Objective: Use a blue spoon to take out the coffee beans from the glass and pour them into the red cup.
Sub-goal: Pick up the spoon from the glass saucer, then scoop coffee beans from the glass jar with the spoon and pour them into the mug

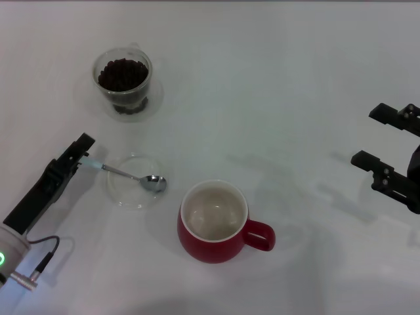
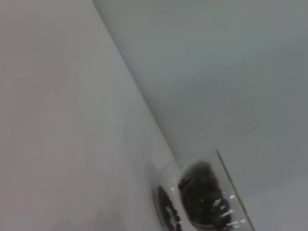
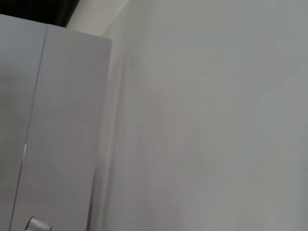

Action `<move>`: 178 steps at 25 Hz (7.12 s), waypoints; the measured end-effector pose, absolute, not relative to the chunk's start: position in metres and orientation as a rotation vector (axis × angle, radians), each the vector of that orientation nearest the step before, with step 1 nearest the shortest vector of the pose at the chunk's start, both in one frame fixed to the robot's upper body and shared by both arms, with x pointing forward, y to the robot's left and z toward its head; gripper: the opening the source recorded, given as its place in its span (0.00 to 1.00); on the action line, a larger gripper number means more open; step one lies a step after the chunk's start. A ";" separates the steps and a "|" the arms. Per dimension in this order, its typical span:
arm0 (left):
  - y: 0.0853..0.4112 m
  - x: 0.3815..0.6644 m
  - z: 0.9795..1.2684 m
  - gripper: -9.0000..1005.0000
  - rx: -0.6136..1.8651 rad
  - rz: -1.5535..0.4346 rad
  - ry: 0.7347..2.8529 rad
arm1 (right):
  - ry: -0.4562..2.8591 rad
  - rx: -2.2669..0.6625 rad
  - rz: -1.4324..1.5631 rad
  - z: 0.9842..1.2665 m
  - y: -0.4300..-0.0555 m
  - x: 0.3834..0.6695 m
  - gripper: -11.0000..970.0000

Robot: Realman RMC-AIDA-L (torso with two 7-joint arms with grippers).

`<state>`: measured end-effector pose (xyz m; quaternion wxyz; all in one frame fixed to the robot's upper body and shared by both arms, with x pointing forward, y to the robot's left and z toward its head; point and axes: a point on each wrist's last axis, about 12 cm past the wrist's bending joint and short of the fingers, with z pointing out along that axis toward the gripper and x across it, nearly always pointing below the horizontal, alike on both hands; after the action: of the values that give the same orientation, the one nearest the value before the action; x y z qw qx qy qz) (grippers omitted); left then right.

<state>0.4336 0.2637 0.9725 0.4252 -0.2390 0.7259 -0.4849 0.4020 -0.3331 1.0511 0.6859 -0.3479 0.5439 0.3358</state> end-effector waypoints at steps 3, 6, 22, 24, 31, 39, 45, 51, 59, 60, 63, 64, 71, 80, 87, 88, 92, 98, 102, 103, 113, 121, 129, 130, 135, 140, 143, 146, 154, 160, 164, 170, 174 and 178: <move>0.265 0.433 0.971 0.54 -0.611 -1.202 1.817 | 1.219 -0.770 0.749 1.051 -0.333 0.401 0.69; 0.267 0.432 0.969 0.44 -0.634 -1.179 1.828 | 1.218 -0.762 0.748 1.050 -0.331 0.400 0.69; 0.292 0.440 0.991 0.14 -0.523 -1.205 1.698 | 1.206 -0.754 0.758 1.048 -0.324 0.401 0.68; 0.305 0.444 1.001 0.14 -0.474 -1.198 1.650 | 1.201 -0.756 0.761 1.049 -0.323 0.401 0.68; 0.339 0.474 1.038 0.14 -0.315 -1.149 1.560 | 1.182 -0.752 0.778 1.048 -0.316 0.401 0.68; 0.347 0.525 1.070 0.14 -0.213 -1.159 1.622 | 1.158 -0.729 0.780 1.048 -0.310 0.401 0.68; 0.341 0.551 1.072 0.14 -0.184 -1.103 1.730 | 1.154 -0.709 0.775 1.047 -0.307 0.400 0.68; 0.330 0.570 1.078 0.14 -0.100 -1.051 1.768 | 1.153 -0.695 0.779 1.046 -0.304 0.400 0.68; 0.319 0.587 1.079 0.14 -0.053 -0.975 1.814 | 1.155 -0.676 0.766 1.046 -0.304 0.402 0.68; 0.317 0.590 1.079 0.14 -0.044 -0.960 1.822 | 1.155 -0.675 0.766 1.046 -0.304 0.402 0.68; 0.311 0.594 1.077 0.14 -0.020 -0.931 1.833 | 1.159 -0.672 0.772 1.047 -0.304 0.403 0.68; 0.308 0.596 1.077 0.14 -0.013 -0.925 1.836 | 1.161 -0.668 0.772 1.047 -0.304 0.404 0.68; 0.288 0.602 1.071 0.14 0.003 -0.915 1.878 | 1.181 -0.657 0.754 1.046 -0.307 0.408 0.68; 0.287 0.594 1.058 0.14 -0.176 -0.995 1.911 | 1.199 -0.653 0.739 1.047 -0.312 0.412 0.68; 0.298 0.580 1.050 0.14 -0.373 -1.084 1.875 | 1.207 -0.651 0.740 1.047 -0.314 0.412 0.68; 0.300 0.579 1.049 0.14 -0.398 -1.096 1.869 | 1.209 -0.651 0.739 1.047 -0.315 0.412 0.68; 0.305 0.574 1.046 0.14 -0.473 -1.132 1.863 | 1.213 -0.650 0.737 1.047 -0.317 0.412 0.68; 0.309 0.572 1.045 0.14 -0.548 -1.163 1.836 | 1.230 -0.643 0.741 1.046 -0.317 0.412 0.68; 0.315 0.568 1.046 0.14 -0.599 -1.183 1.786 | 1.238 -0.640 0.741 1.045 -0.318 0.412 0.68; 0.316 0.567 1.047 0.14 -0.605 -1.189 1.773 | 1.240 -0.640 0.740 1.045 -0.318 0.412 0.68; 0.318 0.560 1.056 0.14 -0.571 -1.297 1.709 | 1.237 -0.646 0.731 1.046 -0.317 0.417 0.68; 0.305 0.546 1.057 0.14 -0.495 -1.427 1.701 | 1.253 -0.623 0.674 1.047 -0.322 0.424 0.68; 0.279 0.524 1.052 0.14 -0.378 -1.582 1.721 | 1.273 -0.605 0.629 1.046 -0.328 0.429 0.68; 0.277 0.521 1.052 0.14 -0.361 -1.599 1.723 | 1.275 -0.606 0.628 1.046 -0.328 0.429 0.68; 0.268 0.507 1.052 0.14 -0.256 -1.678 1.726 | 1.280 -0.598 0.619 1.045 -0.330 0.427 0.68; 0.271 0.492 1.048 0.14 -0.220 -1.704 1.740 | 1.278 -0.579 0.609 1.045 -0.329 0.426 0.68; 0.277 0.484 1.045 0.14 -0.194 -1.694 1.766 | 1.279 -0.566 0.604 1.044 -0.327 0.426 0.68; 0.282 0.477 1.042 0.14 -0.154 -1.671 1.797 | 1.274 -0.551 0.599 1.043 -0.326 0.427 0.68; 0.283 0.476 1.042 0.14 0.045 -1.585 1.827 | 1.276 -0.527 0.622 1.043 -0.324 0.426 0.68; 0.275 0.485 1.049 0.14 0.251 -1.515 1.769 | 1.285 -0.512 0.622 1.042 -0.325 0.425 0.68; 0.269 0.493 1.055 0.14 0.351 -1.479 1.725 | 1.294 -0.505 0.619 1.041 -0.326 0.421 0.68; 0.254 0.507 1.067 0.14 0.573 -1.437 1.648 | 1.317 -0.496 0.608 1.038 -0.330 0.415 0.68; 0.245 0.514 1.074 0.14 0.687 -1.436 1.602 | 1.328 -0.492 0.602 1.037 -0.331 0.413 0.68; 0.239 0.520 1.080 0.14 0.742 -1.433 1.576 | 1.339 -0.491 0.596 1.036 -0.332 0.413 0.68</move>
<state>0.5197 0.2390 1.0799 0.4285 0.2971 0.6313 -0.5741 0.4134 -0.3318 1.0356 0.7161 -0.2217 0.6047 0.2692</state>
